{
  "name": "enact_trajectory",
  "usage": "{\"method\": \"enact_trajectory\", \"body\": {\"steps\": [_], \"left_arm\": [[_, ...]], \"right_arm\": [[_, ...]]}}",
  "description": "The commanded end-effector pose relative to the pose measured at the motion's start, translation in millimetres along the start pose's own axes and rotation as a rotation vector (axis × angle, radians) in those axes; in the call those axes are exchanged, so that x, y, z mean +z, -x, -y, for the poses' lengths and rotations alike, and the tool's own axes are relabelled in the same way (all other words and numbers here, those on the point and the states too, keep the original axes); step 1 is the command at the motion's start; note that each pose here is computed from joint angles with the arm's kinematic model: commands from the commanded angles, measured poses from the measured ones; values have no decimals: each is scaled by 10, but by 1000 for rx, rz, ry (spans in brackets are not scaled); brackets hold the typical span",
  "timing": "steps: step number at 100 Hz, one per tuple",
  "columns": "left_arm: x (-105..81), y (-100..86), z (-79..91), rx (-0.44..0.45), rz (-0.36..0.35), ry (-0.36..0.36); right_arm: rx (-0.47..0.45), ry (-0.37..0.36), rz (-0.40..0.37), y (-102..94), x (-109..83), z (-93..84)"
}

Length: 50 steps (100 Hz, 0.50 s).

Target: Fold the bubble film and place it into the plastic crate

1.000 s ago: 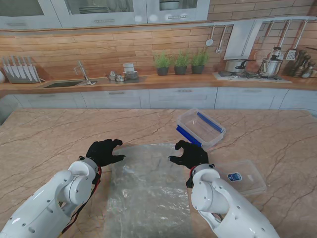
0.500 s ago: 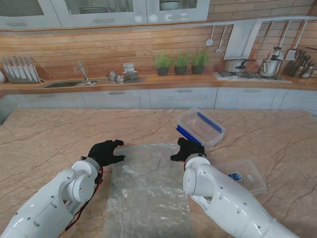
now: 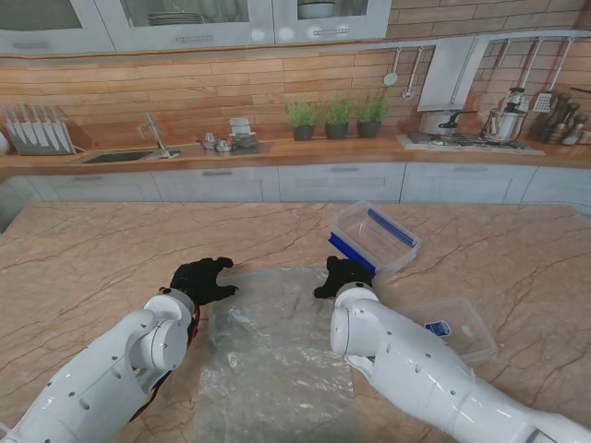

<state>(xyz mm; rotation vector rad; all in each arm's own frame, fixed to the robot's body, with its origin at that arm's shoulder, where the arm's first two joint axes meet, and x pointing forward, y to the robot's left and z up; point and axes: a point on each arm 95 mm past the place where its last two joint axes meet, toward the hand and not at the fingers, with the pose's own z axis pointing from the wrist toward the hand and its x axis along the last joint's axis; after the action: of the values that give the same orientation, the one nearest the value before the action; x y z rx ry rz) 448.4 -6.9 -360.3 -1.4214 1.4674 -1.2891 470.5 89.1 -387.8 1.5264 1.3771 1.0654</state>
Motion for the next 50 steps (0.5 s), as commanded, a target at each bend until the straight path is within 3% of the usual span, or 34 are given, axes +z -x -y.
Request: {"method": "enact_trajectory", "body": {"steps": [1,50], "left_arm": [[3,-30,-26,-8,0,9],[-12,-19,-68,1,5,14]], "right_arm": [[-1,-7,-21,-80,8,-4],[-65,19,-44,-123,84,190]]}}
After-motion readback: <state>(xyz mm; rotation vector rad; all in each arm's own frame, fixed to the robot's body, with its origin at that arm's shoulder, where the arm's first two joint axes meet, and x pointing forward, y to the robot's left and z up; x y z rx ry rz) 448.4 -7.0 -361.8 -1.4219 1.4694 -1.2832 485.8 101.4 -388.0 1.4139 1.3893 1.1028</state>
